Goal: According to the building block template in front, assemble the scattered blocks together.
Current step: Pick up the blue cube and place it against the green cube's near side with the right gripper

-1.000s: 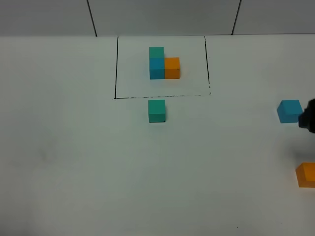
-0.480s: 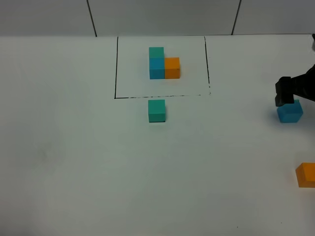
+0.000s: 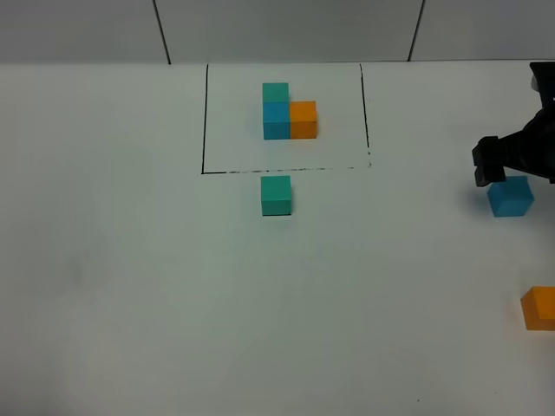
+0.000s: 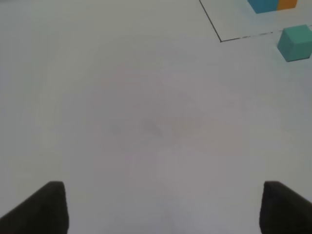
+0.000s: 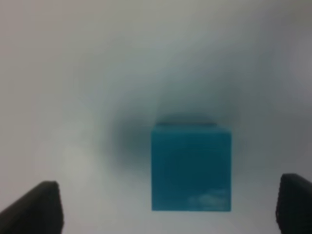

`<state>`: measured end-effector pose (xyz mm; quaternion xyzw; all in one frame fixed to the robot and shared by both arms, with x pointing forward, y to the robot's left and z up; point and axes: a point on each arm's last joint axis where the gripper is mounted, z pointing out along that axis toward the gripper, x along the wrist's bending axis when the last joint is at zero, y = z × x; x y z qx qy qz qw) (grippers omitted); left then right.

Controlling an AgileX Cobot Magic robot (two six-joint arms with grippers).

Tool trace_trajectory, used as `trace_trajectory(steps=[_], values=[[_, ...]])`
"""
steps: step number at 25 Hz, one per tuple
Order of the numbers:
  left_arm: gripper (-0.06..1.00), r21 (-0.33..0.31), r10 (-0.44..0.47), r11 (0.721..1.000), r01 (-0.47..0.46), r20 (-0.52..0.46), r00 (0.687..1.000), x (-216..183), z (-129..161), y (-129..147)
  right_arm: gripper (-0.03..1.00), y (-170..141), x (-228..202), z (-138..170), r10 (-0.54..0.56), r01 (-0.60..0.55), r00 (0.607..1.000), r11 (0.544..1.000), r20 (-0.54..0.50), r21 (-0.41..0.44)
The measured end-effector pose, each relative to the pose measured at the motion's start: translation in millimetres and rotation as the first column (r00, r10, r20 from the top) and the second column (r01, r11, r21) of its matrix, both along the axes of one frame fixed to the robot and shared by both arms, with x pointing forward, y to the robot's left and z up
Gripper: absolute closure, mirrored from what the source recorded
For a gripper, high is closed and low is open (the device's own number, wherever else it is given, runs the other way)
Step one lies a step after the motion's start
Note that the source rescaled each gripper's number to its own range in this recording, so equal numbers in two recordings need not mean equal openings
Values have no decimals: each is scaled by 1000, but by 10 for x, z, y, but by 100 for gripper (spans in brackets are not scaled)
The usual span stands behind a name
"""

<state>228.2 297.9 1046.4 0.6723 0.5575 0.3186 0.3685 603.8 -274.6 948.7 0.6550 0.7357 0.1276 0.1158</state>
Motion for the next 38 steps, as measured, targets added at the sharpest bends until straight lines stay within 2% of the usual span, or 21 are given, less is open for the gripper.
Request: trace_trajectory(steps=[13, 21, 23, 25, 27, 30, 34, 38], values=[[15, -1, 0, 1000, 0, 0, 1000, 0, 0, 0, 20, -20, 127, -400, 28, -33, 995, 998, -94, -58], [15, -1, 0, 1000, 0, 0, 1000, 0, 0, 0, 22, -38, 152, -537, 1, -9, 995, 997, -103, -75], [15, -1, 0, 1000, 0, 0, 1000, 0, 0, 0, 28, -48, 155, -546, -1, -8, 995, 996, -102, -85], [15, -1, 0, 1000, 0, 0, 1000, 0, 0, 0, 40, -58, 157, -557, -3, -7, 995, 995, -103, -97], [15, -1, 0, 1000, 0, 0, 1000, 0, 0, 0, 59, -64, 158, -560, -9, -2, 995, 995, -102, -103], [15, -1, 0, 1000, 0, 0, 1000, 0, 0, 0, 96, -67, 155, -561, -24, 13, 994, 995, -105, -102], [15, -1, 0, 1000, 0, 0, 1000, 0, 0, 0, 96, -64, 128, -523, -80, 69, 990, 993, -120, -94], [15, -1, 0, 1000, 0, 0, 1000, 0, 0, 0, 96, 112, 36, -239, -185, 178, 977, 982, -108, -66]])
